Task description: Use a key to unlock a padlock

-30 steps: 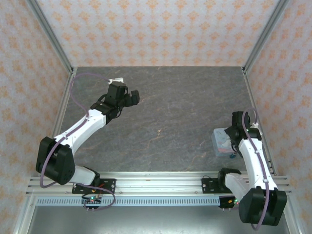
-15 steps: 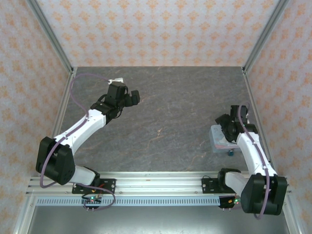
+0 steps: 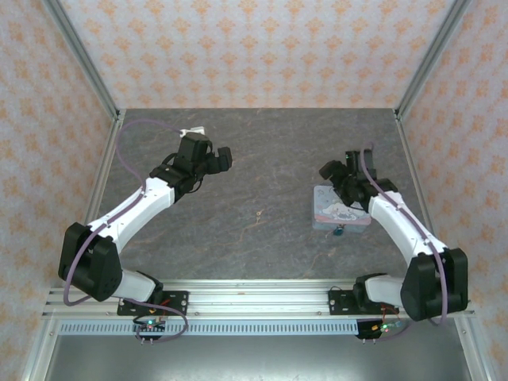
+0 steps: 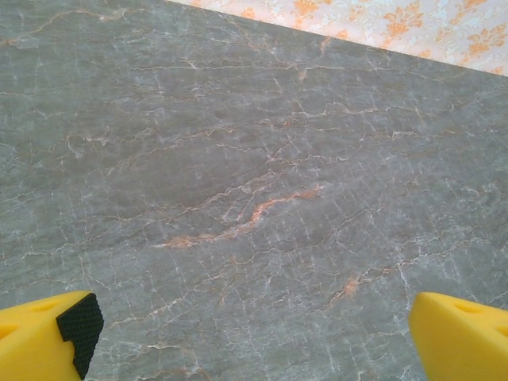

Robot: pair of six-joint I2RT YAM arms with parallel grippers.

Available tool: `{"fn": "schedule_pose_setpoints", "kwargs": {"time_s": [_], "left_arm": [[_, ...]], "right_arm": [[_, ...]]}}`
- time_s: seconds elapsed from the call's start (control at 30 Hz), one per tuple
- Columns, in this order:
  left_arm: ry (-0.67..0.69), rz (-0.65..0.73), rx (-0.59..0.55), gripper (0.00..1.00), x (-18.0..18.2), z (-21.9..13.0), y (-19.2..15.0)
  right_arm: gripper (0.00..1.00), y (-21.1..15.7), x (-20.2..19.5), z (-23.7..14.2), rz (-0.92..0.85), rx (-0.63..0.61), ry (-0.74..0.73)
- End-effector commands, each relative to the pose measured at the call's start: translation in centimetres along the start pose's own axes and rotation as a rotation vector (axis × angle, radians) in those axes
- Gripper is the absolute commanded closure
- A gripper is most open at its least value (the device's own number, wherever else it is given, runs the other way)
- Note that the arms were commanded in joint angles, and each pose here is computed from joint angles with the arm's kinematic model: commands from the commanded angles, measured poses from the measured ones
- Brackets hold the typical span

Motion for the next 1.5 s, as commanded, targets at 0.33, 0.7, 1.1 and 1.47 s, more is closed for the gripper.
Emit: {"fn": "schedule_pose_setpoints", "kwargs": {"time_s": [0.33, 0.7, 1.1, 1.47], "left_arm": [[-0.059, -0.02, 0.098, 0.0, -2.5, -0.6, -0.7], [-0.139, -0.022, 0.181, 0.0, -4.5, -0.5, -3.0], [-0.32, -0.013, 0.396, 0.0, -9.1, 0.5, -9.6], [-0.385, -0.001, 0.521, 0.0, -13.8, 3.4, -13.9]], "right_arm": [[0.15, 1.1, -10.0, -2.4, 0.072, -0.053, -0.245], [0.29, -0.8, -7.8, 1.2, 0.161, 0.056, 0.009], [0.38, -2.3, -5.3, 4.0, 0.217, 0.057, 0.056], [0.43, -2.3, -5.5, 4.2, 0.213, 0.053, 0.04]]}}
Point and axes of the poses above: each hand's point on the last joint's axis, 136 mm out from that joint toward the fingers, its own z axis out along the fingers, its own x axis along the line the jaws close on, y = z × x, the point moved 5 cm from there along -z, back along the fingers, and after that the axes turned 11 degrees about -z, right-handed, at the moved point
